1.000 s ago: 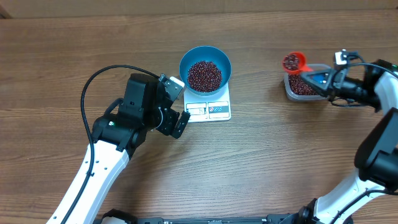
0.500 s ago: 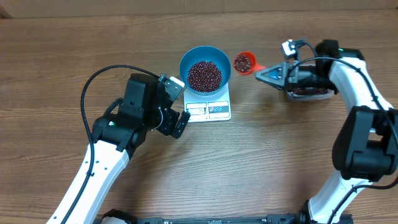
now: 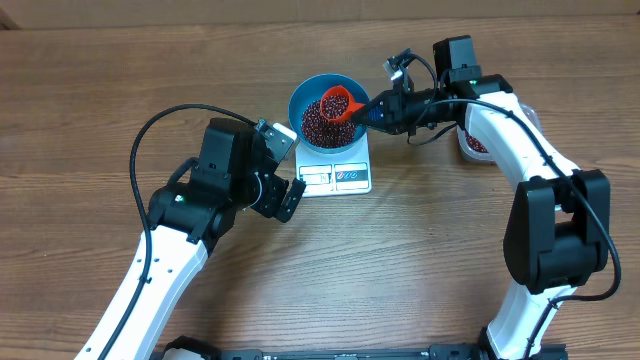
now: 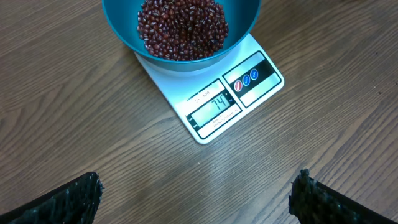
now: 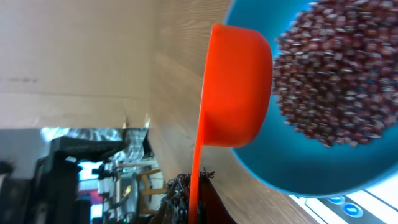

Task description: Scoop item into bowl and weigh 150g on scale

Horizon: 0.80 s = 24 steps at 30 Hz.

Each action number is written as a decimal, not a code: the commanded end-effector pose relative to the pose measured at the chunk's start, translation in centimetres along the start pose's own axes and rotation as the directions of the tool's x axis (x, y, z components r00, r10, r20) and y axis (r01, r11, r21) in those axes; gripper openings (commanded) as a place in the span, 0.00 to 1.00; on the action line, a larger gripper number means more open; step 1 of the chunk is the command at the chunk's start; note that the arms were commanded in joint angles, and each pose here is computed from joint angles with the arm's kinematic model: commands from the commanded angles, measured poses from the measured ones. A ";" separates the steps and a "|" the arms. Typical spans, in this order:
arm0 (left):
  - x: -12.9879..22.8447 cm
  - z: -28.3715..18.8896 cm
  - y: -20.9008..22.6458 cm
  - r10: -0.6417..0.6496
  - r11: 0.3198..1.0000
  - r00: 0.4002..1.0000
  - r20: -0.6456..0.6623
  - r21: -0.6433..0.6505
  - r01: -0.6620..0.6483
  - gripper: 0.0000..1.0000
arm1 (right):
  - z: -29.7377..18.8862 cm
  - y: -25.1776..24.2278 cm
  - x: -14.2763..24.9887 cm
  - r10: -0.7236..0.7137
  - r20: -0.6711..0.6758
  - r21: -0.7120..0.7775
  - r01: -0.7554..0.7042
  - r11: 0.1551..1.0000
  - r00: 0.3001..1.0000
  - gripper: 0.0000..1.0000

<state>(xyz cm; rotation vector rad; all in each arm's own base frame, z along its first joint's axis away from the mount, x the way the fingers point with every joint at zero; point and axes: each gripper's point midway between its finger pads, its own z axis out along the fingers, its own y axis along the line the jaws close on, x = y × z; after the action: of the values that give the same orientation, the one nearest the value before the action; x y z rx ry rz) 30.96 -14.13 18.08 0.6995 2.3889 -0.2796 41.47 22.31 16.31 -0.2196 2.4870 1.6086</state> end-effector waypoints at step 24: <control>0.0 -0.2 -0.1 0.016 1.000 1.000 0.008 0.007 -0.016 1.00 | -0.4 -2.1 -3.6 -0.384 -0.134 0.839 0.311 0.447 0.914 0.04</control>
<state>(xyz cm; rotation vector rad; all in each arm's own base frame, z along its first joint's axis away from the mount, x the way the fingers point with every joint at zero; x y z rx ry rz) 30.96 -14.13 18.08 0.6995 2.3889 -0.2796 44.27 21.91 14.22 -0.4230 2.6692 0.3378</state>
